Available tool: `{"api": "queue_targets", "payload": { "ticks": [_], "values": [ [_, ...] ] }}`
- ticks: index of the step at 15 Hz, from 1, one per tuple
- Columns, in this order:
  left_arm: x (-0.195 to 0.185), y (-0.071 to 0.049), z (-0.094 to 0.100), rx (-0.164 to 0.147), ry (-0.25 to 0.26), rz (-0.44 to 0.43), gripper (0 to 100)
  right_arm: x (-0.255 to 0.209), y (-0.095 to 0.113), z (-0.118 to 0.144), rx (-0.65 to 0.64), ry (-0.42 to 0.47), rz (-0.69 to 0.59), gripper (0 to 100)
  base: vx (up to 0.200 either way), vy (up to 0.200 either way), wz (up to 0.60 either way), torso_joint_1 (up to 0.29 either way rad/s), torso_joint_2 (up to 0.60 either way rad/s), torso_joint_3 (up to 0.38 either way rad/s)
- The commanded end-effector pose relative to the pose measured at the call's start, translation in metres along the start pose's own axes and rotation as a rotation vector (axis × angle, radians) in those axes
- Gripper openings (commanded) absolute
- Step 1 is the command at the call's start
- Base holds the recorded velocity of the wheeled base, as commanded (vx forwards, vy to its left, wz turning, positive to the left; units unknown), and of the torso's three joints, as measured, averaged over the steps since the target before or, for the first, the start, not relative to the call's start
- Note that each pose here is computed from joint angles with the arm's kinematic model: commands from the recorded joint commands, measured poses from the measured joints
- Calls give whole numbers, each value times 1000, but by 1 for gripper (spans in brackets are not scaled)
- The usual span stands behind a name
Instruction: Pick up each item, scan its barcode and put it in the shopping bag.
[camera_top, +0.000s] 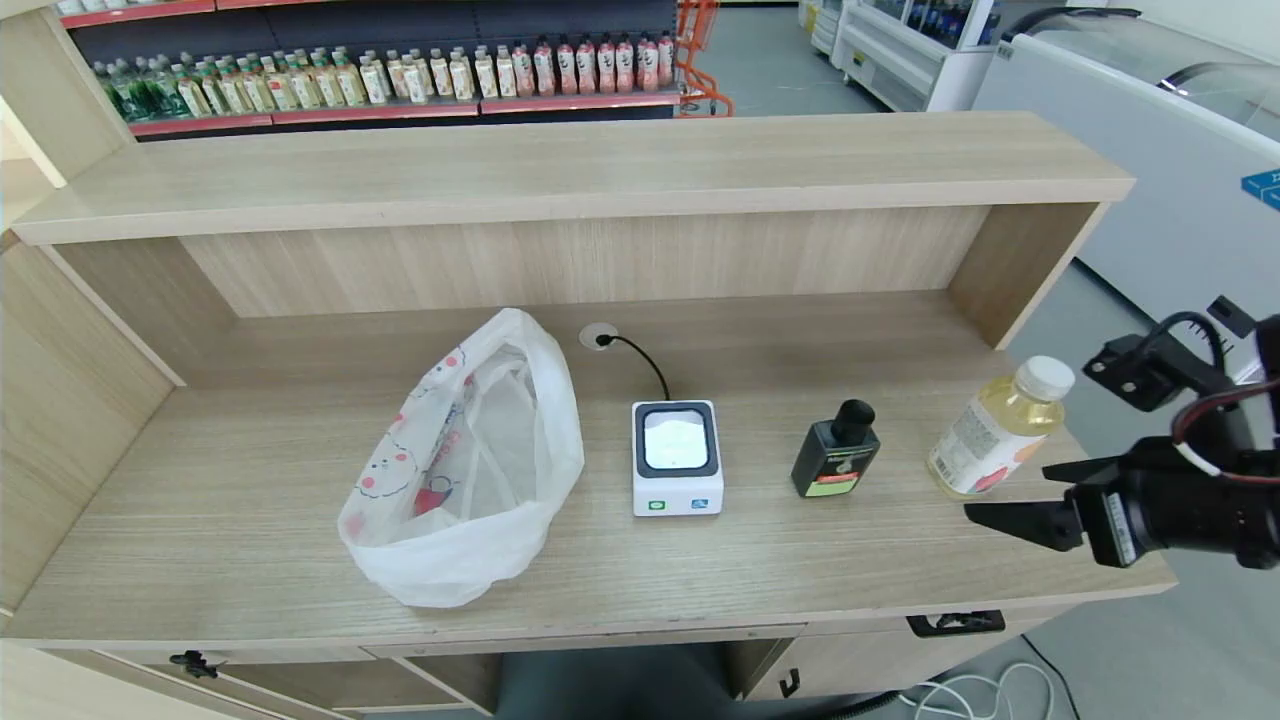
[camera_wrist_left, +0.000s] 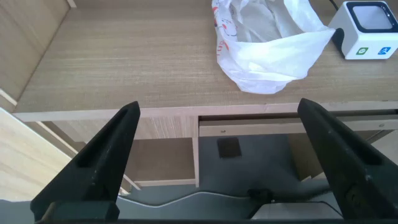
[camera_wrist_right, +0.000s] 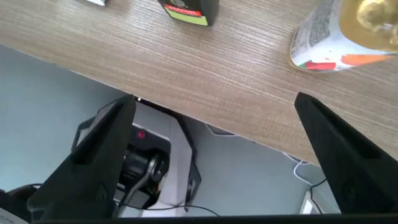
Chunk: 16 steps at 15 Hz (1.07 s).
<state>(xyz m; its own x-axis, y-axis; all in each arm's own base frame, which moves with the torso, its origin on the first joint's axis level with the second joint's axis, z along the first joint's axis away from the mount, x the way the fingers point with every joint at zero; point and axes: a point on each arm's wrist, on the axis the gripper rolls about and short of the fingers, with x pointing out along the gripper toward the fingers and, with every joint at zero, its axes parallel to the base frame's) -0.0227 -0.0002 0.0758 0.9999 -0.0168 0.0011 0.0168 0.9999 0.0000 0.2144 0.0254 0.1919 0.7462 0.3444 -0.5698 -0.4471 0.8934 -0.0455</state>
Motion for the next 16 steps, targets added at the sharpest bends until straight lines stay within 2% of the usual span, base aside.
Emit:
{"api": "queue_targets", "payload": {
  "ticks": [1,3,8,13,16],
  "values": [
    [0,0,0,0,0,0,100,46,-13,4,-37,87,40,100,0,0,0,0,0,0],
    [0,0,0,0,0,0,100,64,-19,16,-136,73,50,100,0,0,0,0,0,0],
    [0,0,0,0,0,0,100,102,0,28,-213,-5,156,100,0,0,0,0,0,0],
    [0,0,0,0,0,0,100,134,-3,40,-349,-29,174,100,0,0,0,0,0,0],
    [0,0,0,0,0,0,100,146,1,47,-373,-44,187,100,0,0,0,0,0,0]
  ]
}}
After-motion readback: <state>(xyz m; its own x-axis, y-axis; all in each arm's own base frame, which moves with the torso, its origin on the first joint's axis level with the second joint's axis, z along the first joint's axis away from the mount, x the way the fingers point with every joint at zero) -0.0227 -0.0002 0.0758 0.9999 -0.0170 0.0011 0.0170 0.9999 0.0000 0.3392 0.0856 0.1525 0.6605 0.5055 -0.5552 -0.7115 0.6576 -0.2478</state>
